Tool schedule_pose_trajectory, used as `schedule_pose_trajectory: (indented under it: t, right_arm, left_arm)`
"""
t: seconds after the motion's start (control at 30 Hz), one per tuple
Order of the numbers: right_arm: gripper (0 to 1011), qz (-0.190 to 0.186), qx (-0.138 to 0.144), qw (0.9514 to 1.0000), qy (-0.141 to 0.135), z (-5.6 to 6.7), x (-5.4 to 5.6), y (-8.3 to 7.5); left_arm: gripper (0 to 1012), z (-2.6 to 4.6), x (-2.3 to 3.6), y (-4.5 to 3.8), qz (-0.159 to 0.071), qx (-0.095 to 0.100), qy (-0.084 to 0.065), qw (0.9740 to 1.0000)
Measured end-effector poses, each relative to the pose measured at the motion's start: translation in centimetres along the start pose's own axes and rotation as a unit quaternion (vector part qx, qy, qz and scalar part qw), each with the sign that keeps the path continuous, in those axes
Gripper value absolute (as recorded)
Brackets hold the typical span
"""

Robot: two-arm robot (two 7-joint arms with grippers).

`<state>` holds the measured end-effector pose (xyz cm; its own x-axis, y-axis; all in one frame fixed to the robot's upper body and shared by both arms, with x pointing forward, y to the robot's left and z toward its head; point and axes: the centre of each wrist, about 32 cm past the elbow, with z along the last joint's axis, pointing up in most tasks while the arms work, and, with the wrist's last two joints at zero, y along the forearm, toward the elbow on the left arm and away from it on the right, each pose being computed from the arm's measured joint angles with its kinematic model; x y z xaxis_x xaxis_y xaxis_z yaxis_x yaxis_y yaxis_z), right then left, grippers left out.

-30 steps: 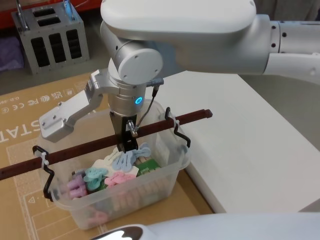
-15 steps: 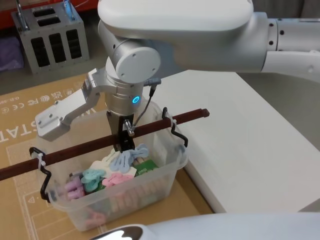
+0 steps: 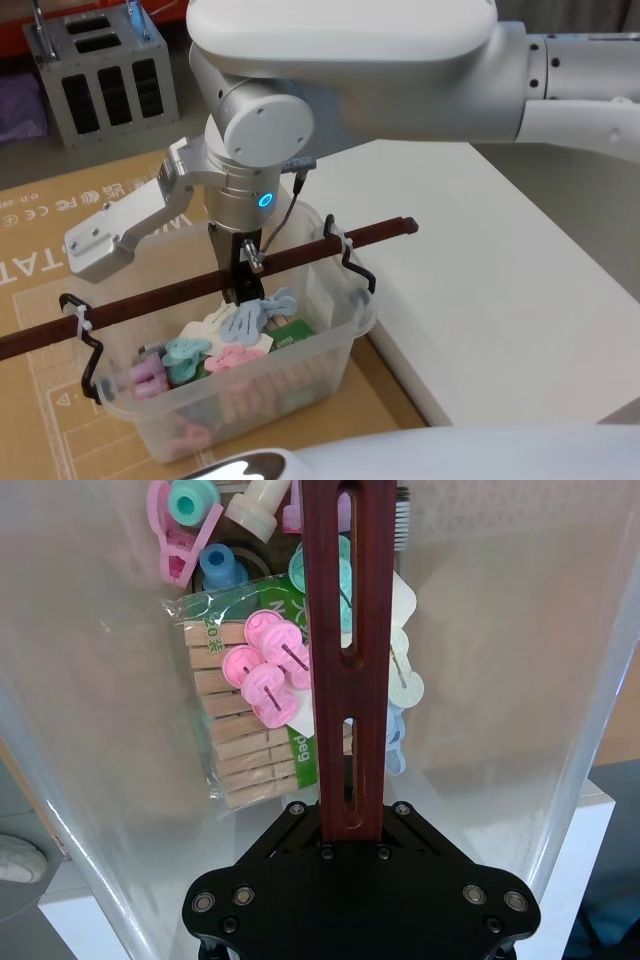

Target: Use one hand to grasp the basket and place it at the designated location.

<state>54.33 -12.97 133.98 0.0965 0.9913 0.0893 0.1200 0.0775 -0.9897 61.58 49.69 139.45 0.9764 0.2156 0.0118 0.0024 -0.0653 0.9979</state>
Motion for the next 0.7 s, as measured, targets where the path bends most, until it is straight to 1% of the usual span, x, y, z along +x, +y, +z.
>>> schedule_pose_trajectory:
  t: [0.43, 0.57, 0.67, 0.7]
  right_arm:
    - [0, 0.000, 0.001, 1.0000, -0.001, -0.01, 0.07, 0.02]
    - [4, 0.005, 0.003, 1.0000, 0.004, -0.06, 0.34, 0.22]
    - [63, 0.008, 0.003, 0.9999, 0.006, -0.06, 0.42, 0.28]
    - [110, 0.009, 0.002, 0.9999, 0.007, -0.07, 0.42, 0.29]
  left_arm:
    - [0, 0.00, 0.00, 0.00, 0.000, 0.000, 0.000, 1.0000]
    - [0, -0.02, 0.00, 0.00, 0.000, 0.000, 0.000, 1.0000]
    - [0, 0.01, 0.00, 0.00, 0.000, 0.000, 0.000, 1.0000]
    - [0, 0.01, 0.00, 0.00, 0.000, 0.000, 0.000, 1.0000]
